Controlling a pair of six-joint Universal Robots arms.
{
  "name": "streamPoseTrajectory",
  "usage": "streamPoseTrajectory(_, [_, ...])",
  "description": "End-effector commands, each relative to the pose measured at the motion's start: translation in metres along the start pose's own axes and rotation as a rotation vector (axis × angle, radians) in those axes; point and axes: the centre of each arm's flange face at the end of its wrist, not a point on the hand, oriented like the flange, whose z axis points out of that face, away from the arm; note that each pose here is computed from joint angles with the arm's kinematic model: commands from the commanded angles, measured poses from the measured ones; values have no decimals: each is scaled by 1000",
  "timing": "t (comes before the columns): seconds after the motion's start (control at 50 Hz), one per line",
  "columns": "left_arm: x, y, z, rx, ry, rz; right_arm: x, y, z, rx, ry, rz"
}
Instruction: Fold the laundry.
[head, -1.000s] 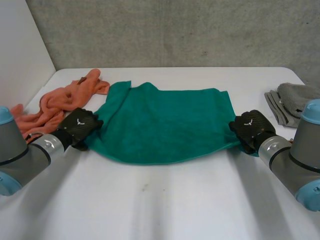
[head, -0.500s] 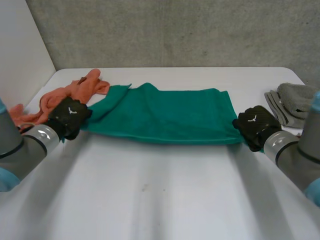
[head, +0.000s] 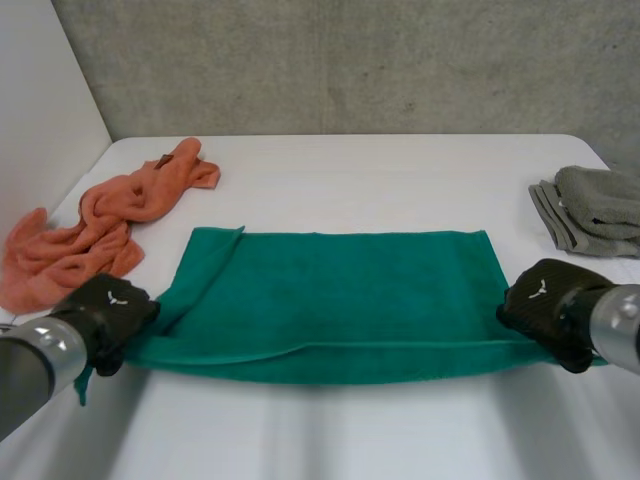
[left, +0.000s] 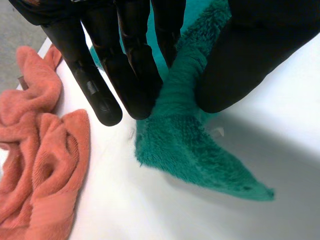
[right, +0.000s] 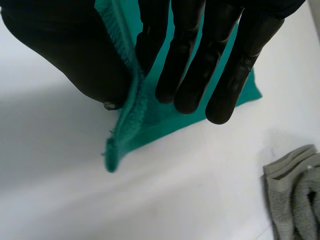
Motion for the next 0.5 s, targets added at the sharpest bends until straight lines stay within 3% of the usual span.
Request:
streamPoseTrajectory(0.02, [-21, -15, 63, 75, -96, 21, 22, 2, 57, -20, 105, 7])
streamPoseTrajectory(0.16, [-67, -88, 96, 306, -315, 55, 90, -55, 71, 174, 397, 51])
streamPoseTrajectory(0.26, [-118, -153, 81, 600, -576, 42, 170, -118, 25, 496, 766, 103])
streamPoseTrajectory(0.34, [-149, -194, 55, 853, -757, -24, 205, -144, -11, 691, 997, 97])
streamPoseTrajectory(0.42, [-169, -213, 19, 984, -850, -77, 214, -154, -34, 773, 1099, 86])
streamPoseTrajectory(0.5, [-164, -200, 23, 922, -821, -103, 195, -157, -25, 770, 1032, 80])
